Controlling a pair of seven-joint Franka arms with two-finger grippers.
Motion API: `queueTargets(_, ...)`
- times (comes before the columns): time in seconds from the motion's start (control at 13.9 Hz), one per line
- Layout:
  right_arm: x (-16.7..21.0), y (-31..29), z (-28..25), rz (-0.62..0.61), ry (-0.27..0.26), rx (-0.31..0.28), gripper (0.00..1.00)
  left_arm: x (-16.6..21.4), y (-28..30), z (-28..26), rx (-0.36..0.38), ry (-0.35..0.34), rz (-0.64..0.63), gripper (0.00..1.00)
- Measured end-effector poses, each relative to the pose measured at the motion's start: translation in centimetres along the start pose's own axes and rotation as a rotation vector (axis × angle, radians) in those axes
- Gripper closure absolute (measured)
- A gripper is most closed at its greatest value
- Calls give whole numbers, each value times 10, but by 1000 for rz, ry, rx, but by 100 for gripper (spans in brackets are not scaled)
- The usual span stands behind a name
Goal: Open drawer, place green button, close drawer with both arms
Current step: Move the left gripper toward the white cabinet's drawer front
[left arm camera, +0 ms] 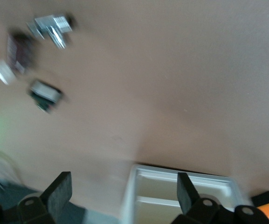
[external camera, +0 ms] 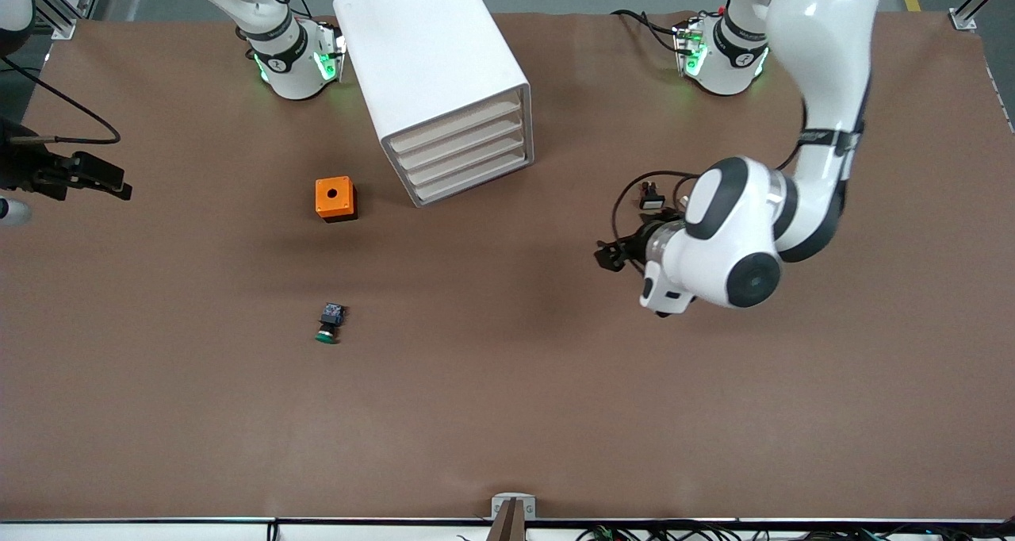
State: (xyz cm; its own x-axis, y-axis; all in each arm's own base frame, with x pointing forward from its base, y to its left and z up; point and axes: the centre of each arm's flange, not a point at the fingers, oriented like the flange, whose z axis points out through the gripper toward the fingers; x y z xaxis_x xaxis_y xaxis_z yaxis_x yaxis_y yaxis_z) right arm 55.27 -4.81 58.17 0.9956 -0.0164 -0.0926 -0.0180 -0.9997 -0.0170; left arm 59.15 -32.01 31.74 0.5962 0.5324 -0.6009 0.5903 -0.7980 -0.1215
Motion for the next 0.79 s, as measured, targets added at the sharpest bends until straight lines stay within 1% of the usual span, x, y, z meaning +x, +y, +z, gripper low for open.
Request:
queueTargets(0.14,2,2,4,4,-8,-2,0,1,19,29,-9,-94,-143,0)
queueTargets(0.22,5,4,10,7,-19,-4,0,0,25,40,0,-121,-209,0)
queueTargets(0.36,14,10,25,16,-46,-4,0,-8,35,63,38,-158,-347,0)
queueTargets(0.5,19,15,34,25,-60,-4,0,-14,44,86,76,-204,-504,0)
queueTargets(0.72,22,17,36,29,-62,-4,0,-4,54,114,127,-297,-784,0)
queueTargets(0.79,22,17,36,30,-60,-5,0,2,56,124,145,-328,-851,0)
